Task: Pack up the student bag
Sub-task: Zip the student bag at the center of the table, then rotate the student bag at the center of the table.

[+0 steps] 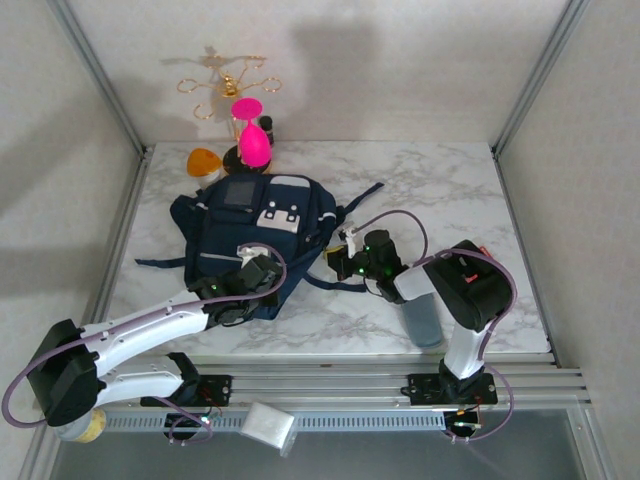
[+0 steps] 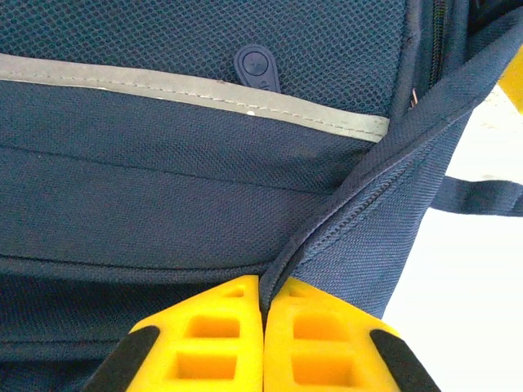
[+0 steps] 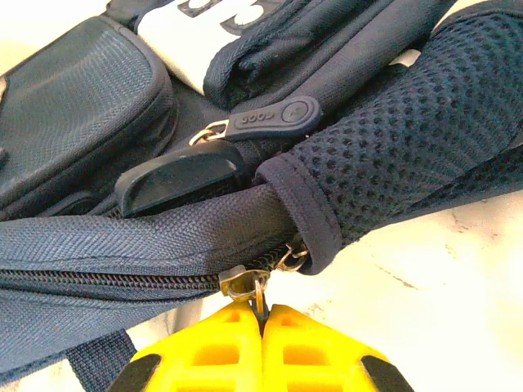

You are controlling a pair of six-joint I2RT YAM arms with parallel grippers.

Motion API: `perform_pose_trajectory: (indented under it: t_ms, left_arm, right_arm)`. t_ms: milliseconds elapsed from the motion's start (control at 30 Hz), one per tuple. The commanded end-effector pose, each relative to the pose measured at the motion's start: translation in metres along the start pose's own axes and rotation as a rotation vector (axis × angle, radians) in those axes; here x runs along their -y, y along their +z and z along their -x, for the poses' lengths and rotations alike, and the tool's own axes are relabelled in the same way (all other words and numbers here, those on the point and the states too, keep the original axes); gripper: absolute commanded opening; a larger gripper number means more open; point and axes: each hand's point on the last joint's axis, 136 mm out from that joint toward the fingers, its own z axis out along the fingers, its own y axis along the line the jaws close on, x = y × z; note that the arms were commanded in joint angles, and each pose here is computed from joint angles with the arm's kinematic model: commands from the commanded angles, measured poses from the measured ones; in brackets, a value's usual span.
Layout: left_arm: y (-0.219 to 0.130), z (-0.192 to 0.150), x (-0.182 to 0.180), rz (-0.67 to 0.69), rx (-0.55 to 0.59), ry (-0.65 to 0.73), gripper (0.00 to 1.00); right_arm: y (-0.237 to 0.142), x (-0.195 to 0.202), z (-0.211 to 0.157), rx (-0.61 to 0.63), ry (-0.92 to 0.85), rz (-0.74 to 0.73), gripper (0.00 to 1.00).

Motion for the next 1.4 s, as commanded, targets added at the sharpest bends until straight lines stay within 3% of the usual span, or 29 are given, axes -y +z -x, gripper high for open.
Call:
perform_pose_trajectory:
  t_ms: [0,100,233,300,400,500,633,733,967,1367]
  left_arm:
    - [-0.001,0.009,-0.034,0.142,0.064,-0.032,0.0]
    - [0.0,0.008,-0.031,0.123,0.057,-0.025,0.0]
    - [0.003,0.006,-0.018,0.059,0.034,-0.005,0.0]
    - [0.002,0.005,-0.002,-0.017,0.014,0.012,0.0]
    - [-0.008,0.013,0.016,-0.117,0.027,-0.011,0.13]
    - [-0.024,0.028,0.033,-0.219,0.066,-0.044,0.26]
    - [-0.041,0.052,0.035,-0.221,0.116,-0.087,0.41]
    - [-0.042,0.062,0.023,-0.155,0.137,-0.137,0.44]
    - [-0.021,0.062,-0.022,-0.019,0.142,-0.283,0.49]
    - [0.016,0.045,-0.069,0.04,0.112,-0.455,0.53]
  right_arm:
    - [-0.011,0.044,0.026,0.05,0.08,-0.181,0.0]
    - [-0.014,0.042,0.027,0.027,0.07,-0.185,0.0]
    - [-0.03,0.003,0.029,0.003,0.04,-0.012,0.27]
    - [-0.039,-0.003,0.031,-0.009,0.074,-0.007,0.37]
    - [-0.046,0.009,0.033,-0.063,0.184,-0.1,0.43]
    - [-0.037,0.01,0.047,-0.09,0.278,-0.104,0.48]
    - [-0.008,0.011,0.064,-0.191,0.345,-0.136,0.48]
    - [0.007,0.016,0.075,-0.212,0.39,-0.203,0.51]
    - [0.047,0.03,0.085,-0.302,0.411,-0.341,0.55]
    - [0.092,0.077,0.085,-0.368,0.4,-0.568,0.54]
